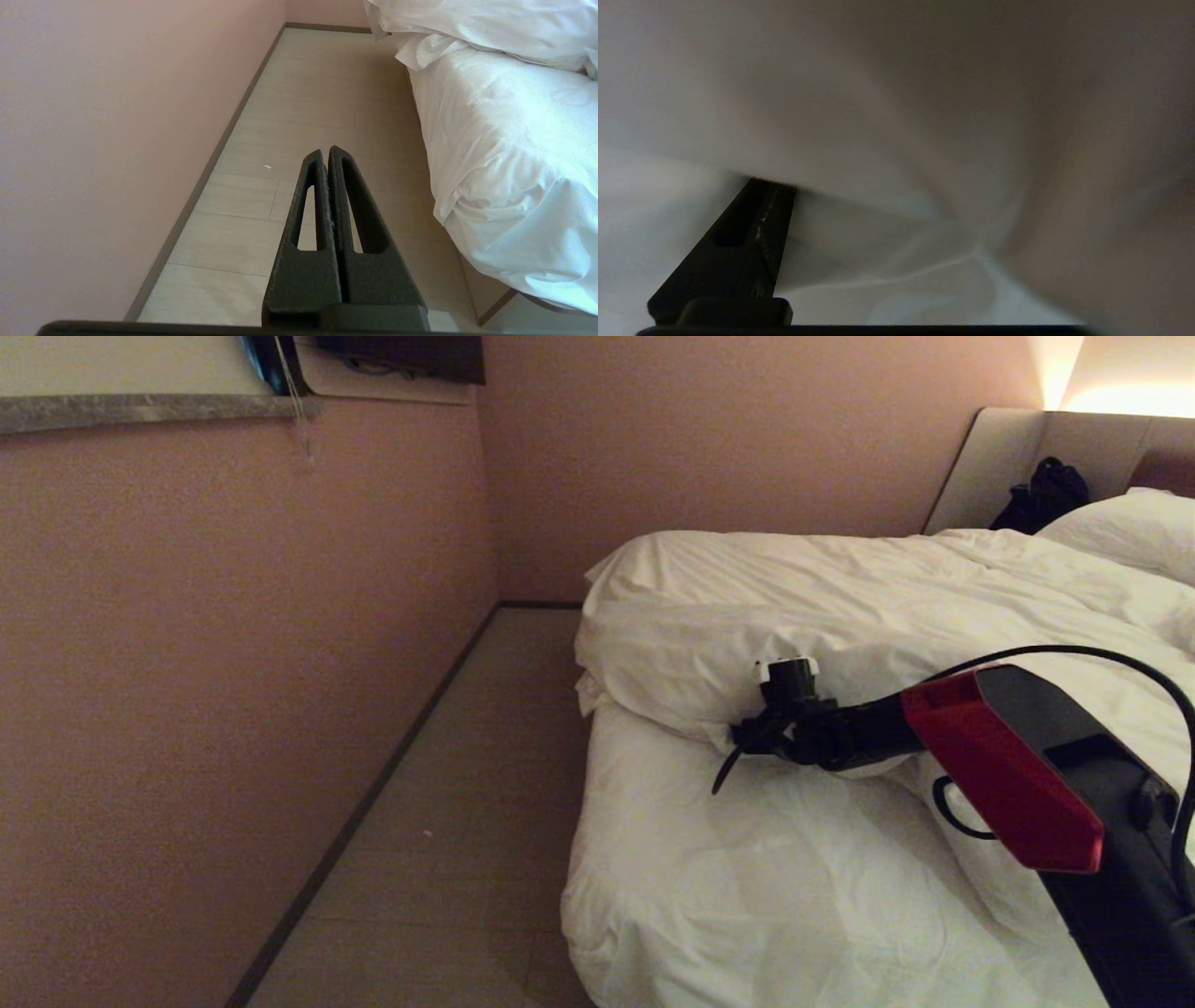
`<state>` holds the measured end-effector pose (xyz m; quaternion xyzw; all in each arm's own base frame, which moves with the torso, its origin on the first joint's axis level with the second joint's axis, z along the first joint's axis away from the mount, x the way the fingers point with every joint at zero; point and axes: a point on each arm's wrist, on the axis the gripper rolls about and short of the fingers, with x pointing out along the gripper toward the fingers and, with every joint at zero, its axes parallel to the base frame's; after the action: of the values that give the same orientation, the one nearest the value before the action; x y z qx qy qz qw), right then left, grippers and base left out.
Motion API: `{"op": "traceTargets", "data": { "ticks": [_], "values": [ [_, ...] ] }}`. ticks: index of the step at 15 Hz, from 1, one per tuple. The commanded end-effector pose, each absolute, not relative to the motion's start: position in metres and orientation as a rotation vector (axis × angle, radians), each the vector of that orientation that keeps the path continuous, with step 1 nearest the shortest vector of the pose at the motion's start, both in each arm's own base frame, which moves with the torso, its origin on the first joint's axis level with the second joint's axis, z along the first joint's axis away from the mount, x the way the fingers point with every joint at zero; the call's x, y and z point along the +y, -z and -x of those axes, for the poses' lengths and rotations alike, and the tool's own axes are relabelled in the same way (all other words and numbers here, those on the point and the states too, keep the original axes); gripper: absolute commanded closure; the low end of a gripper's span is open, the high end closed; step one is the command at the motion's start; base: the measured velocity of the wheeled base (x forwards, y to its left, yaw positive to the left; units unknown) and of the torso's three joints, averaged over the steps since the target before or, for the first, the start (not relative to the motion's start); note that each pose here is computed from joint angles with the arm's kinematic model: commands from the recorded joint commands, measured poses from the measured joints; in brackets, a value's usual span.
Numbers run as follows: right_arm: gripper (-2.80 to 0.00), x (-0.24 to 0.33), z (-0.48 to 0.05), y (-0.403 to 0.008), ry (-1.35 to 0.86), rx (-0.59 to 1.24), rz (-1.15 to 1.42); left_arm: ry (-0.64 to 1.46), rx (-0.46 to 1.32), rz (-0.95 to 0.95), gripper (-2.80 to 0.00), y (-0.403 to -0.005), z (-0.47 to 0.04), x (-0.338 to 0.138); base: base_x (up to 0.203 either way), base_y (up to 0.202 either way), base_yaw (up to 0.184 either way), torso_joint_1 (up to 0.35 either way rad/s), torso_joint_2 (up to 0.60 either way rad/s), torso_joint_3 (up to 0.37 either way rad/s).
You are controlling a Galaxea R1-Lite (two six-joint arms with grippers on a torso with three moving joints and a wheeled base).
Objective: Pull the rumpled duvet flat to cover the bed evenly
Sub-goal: Flatten the corners of the folded blanket
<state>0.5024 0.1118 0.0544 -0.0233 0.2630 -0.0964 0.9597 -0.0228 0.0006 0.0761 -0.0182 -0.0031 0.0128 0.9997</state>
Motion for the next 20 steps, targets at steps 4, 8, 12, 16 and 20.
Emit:
{"op": "traceTargets", "data": {
  "ticks": [4, 8, 12, 16, 20],
  "values": [
    [-2.8, 0.105, -0.513, -0.03, 0.233, 0.598, 0.071, -0.026, -0.007, 0.037, 0.0, -0.076, 0.023, 0.001, 0.0, 0.0, 0.0, 0.0, 0.0, 0.0],
    [0.0, 0.105, -0.512, -0.038, 0.235, 0.584, 0.055, -0.026, -0.007, 0.037, 0.0, -0.076, 0.023, 0.001, 0.0, 0.0, 0.0, 0.0, 0.0, 0.0],
    [0.0, 0.104, -0.504, -0.073, 0.232, 0.558, -0.012, -0.026, -0.007, 0.037, 0.0, -0.076, 0.023, 0.001, 0.0, 0.0, 0.0, 0.0, 0.0, 0.0],
    [0.0, 0.103, -0.488, -0.127, 0.143, 0.542, -0.139, -0.026, -0.007, 0.037, 0.0, -0.076, 0.023, 0.001, 0.0, 0.0, 0.0, 0.0, 0.0, 0.0],
    [0.0, 0.106, -0.463, -0.178, 0.033, 0.545, -0.26, -0.026, -0.007, 0.037, 0.0, -0.076, 0.023, 0.001, 0.0, 0.0, 0.0, 0.0, 0.0, 0.0]
  ]
}}
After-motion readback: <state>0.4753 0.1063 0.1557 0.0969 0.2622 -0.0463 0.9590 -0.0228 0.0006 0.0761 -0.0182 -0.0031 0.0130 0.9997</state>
